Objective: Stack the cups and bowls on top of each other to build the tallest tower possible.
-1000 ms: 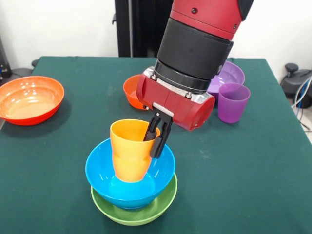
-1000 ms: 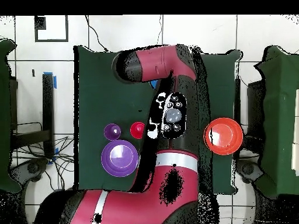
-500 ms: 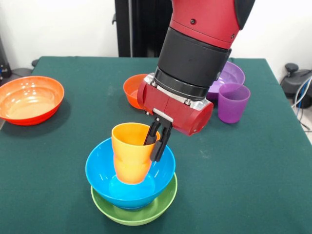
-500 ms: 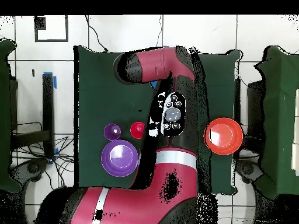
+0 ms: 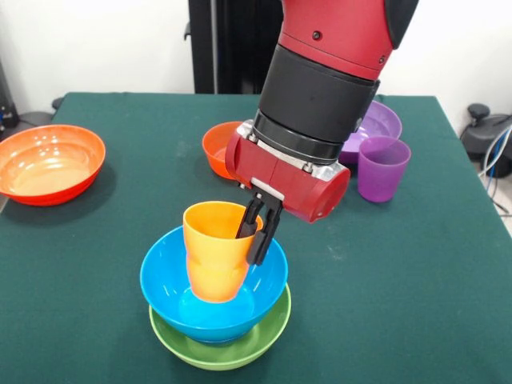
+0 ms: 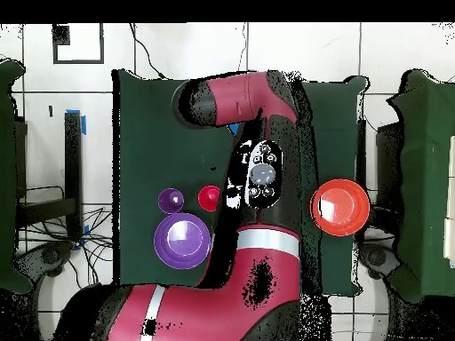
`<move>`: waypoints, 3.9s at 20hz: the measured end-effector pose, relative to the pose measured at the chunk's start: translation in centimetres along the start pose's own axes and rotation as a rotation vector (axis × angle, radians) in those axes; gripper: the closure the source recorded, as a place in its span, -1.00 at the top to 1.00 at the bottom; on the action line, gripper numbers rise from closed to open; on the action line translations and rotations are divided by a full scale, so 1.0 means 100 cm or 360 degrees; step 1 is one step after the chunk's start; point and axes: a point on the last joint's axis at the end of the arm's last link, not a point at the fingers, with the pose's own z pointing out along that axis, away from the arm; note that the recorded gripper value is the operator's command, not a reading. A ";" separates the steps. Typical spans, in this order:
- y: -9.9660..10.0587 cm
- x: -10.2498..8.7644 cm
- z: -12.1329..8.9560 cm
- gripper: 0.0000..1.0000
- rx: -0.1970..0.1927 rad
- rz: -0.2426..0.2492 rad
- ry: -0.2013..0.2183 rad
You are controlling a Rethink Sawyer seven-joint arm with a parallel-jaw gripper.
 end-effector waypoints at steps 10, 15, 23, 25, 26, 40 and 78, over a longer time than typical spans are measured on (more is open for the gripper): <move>-0.001 0.000 0.000 -1.00 0.0000 0.0002 0.0000; -0.005 -0.004 0.003 -1.00 0.0001 0.0017 0.0005; -0.014 -0.012 0.009 -1.00 -0.0009 0.0056 0.0024; -0.017 -0.015 0.011 -1.00 -0.0014 0.0069 0.0031; -0.018 -0.016 0.012 -1.00 -0.0015 0.0073 0.0032; -0.012 -0.020 0.011 -1.00 -0.0076 0.0129 0.0073; 0.018 -0.010 -0.002 -1.00 -0.0181 0.0195 0.0164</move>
